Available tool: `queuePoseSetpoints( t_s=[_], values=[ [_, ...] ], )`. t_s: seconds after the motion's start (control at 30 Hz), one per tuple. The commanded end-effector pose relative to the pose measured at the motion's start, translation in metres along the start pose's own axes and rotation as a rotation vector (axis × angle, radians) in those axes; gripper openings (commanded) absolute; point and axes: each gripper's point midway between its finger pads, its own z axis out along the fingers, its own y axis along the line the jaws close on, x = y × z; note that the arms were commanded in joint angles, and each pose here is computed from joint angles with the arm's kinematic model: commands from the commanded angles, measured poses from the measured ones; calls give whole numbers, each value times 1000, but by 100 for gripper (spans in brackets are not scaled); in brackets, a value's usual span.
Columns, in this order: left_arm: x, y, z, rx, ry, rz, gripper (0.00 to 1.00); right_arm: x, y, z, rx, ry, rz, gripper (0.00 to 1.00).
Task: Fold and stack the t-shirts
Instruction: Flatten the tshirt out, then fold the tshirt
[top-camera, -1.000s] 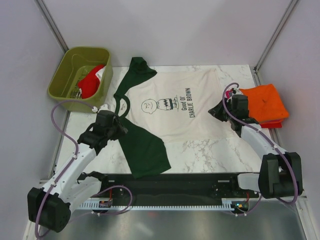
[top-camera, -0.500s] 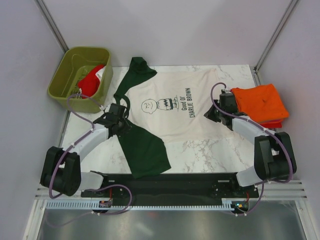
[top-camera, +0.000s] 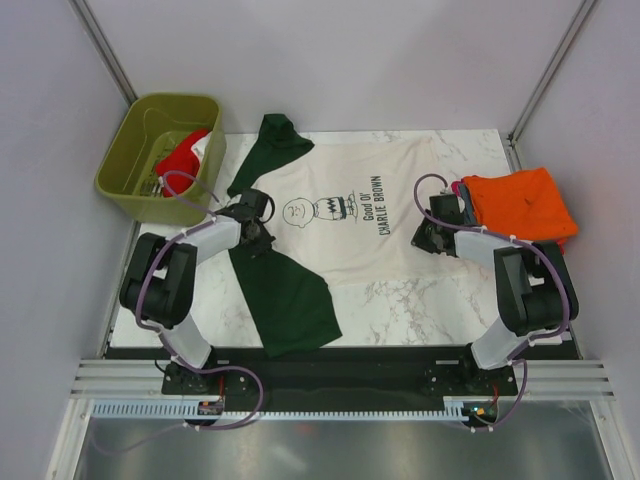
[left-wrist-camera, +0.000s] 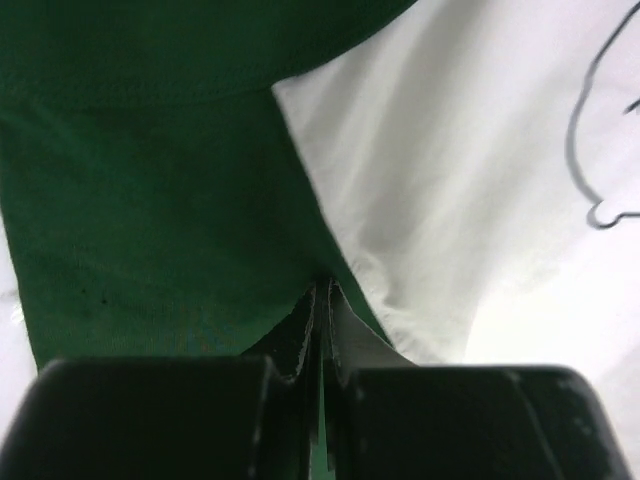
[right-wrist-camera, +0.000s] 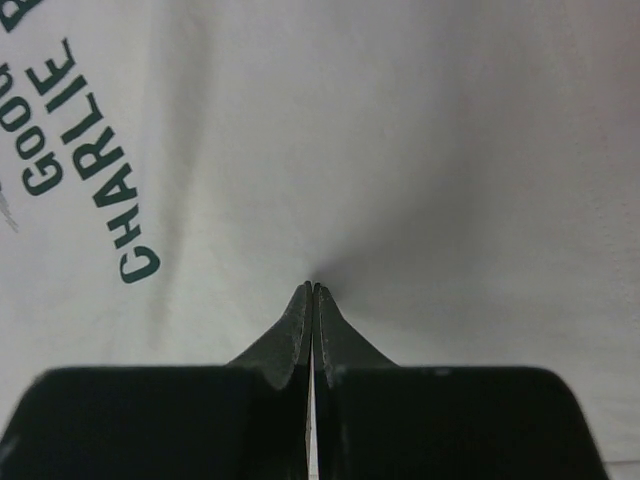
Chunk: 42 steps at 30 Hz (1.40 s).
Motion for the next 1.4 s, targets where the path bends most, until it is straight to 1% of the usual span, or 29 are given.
queuePoseSetpoints(
  t_s=[0.0,0.07,0.1,0.23,0.27,0.33,0.47,0.57,0.6,0.63,0.73,0.77,0.83,0.87,0.9,0.93,0.97,1.0,1.03,1.07,1.13,1.17,1.23,1.27,1.33,1.37],
  values=[
    [-20,-14,10,-7,-39,-62,2,-7,1,9,31,-19,36,0],
    [-28,-18,14,-9,-43,-71,2,-3,-5,16,61,-6,64,0],
    [-26,-14,22,-30,-27,-71,2,-2,-7,18,71,-3,72,0],
    [-45,-15,40,-46,-22,-88,2,-5,-2,29,71,10,89,0],
    [-54,-22,40,-41,-37,-82,2,-11,2,34,69,6,95,0],
    [-61,-19,48,-71,-39,-90,2,-13,4,38,73,8,102,0],
    [-81,-26,52,-65,-66,-113,2,-25,13,44,65,-5,110,0],
    [-93,-32,55,-63,-74,-93,2,-36,20,42,58,-11,105,0],
    [-92,-33,54,-61,-66,-79,2,-38,23,40,49,-9,96,0],
    [-93,-34,51,-46,-61,-34,2,-44,28,31,27,-25,88,0],
    [-99,-40,22,16,-122,9,2,-46,28,16,15,-46,60,6],
    [-97,-34,4,41,-146,13,2,-48,28,5,6,-63,52,11],
    [-97,-30,-14,73,-179,20,2,-48,27,-6,-4,-79,42,17],
    [-90,-23,-20,75,-176,27,2,-49,26,-17,-13,-97,28,21],
    [-92,-25,-41,119,-200,26,6,-46,23,-22,-10,-101,26,22],
    [-91,-24,-51,141,-209,35,9,-51,25,-33,-22,-127,26,22],
    [-79,-13,-52,134,-190,42,16,-42,17,-36,-7,-117,22,22],
    [-79,-15,-73,188,-214,43,31,-40,13,-40,-1,-123,27,22],
    [-73,-11,-78,198,-217,48,37,-43,12,-50,-6,-147,34,21],
    [-59,4,-75,176,-195,48,45,-33,-1,-50,27,-143,50,22],
    [-52,11,-94,216,-217,33,50,-33,-7,-63,23,-180,77,23],
    [-35,24,-91,202,-182,35,52,-24,-20,-64,51,-178,99,23],
    [-26,30,-103,231,-182,5,52,-25,-29,-72,63,-210,134,24],
    [-12,42,-99,201,-144,-6,53,-22,-41,-71,93,-212,156,25],
    [-2,49,-102,200,-125,-34,54,-23,-52,-72,120,-223,189,29],
    [4,53,-104,209,-113,-40,60,-23,-62,-71,149,-219,209,29]
  ],
)
